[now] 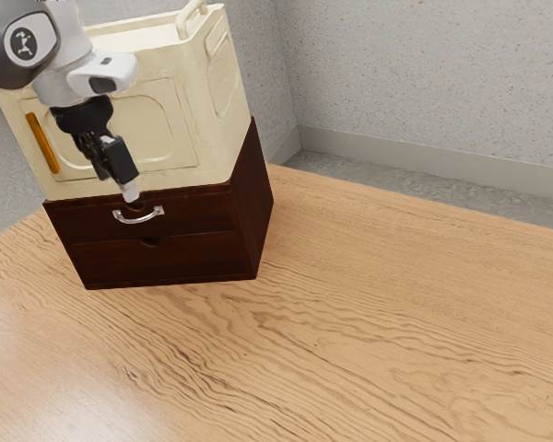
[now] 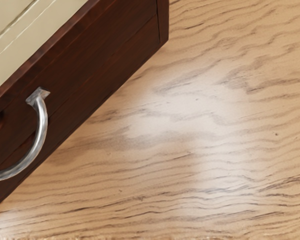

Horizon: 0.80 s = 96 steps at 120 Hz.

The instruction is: Pull the drawer handle with one arm to open the drawer

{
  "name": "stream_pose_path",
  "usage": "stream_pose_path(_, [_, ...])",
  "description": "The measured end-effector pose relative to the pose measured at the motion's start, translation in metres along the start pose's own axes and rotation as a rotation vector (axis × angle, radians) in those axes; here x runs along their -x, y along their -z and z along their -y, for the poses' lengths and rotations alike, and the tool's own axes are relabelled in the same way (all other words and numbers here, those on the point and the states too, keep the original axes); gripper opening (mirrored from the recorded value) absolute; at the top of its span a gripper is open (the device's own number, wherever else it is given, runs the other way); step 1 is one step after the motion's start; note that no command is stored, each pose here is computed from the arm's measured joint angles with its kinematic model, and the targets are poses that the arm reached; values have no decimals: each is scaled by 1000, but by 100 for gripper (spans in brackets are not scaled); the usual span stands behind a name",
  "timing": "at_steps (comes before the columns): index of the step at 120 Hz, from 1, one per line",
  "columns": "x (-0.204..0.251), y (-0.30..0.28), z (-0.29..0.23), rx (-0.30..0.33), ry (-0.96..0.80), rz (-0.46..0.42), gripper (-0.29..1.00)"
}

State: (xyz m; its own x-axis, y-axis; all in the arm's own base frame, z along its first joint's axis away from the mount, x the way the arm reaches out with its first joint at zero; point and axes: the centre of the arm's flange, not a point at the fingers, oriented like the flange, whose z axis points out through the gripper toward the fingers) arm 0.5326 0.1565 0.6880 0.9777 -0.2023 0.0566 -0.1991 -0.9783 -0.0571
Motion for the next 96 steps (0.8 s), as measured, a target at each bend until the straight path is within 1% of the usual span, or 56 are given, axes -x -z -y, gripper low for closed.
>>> stream_pose_path(12, [14,-1,23,8,-36,4,70])
stream_pose_path(22, [15,2,22,40,-95,-21,70])
stream_pose_path(24, [19,17,17,37,-114,-51,70])
stream_pose_path(30, [44,99,-6,-3,-192,-211,70])
stream_pose_path(33, [58,129,-19,-4,-232,-280,70])
stream_pose_path(36, [69,148,-26,1,-260,-329,70])
stream_pose_path(39, [77,155,-28,14,-281,-350,70])
stream_pose_path(42, [77,134,-22,60,-284,-315,70])
stream_pose_path(46, [81,99,1,117,-252,-253,70])
stream_pose_path(48, [82,83,13,132,-234,-220,70])
stream_pose_path(52, [78,55,30,135,-219,-155,70])
stream_pose_path(59, [59,14,41,129,-240,-65,70])
stream_pose_path(67, [41,-11,43,114,-306,-18,70])
stream_pose_path(78, [31,-22,33,74,-431,19,70])
stream_pose_path(87, [37,-32,15,57,-557,23,70])
stream_pose_path(96, [50,-35,30,12,-597,33,70])
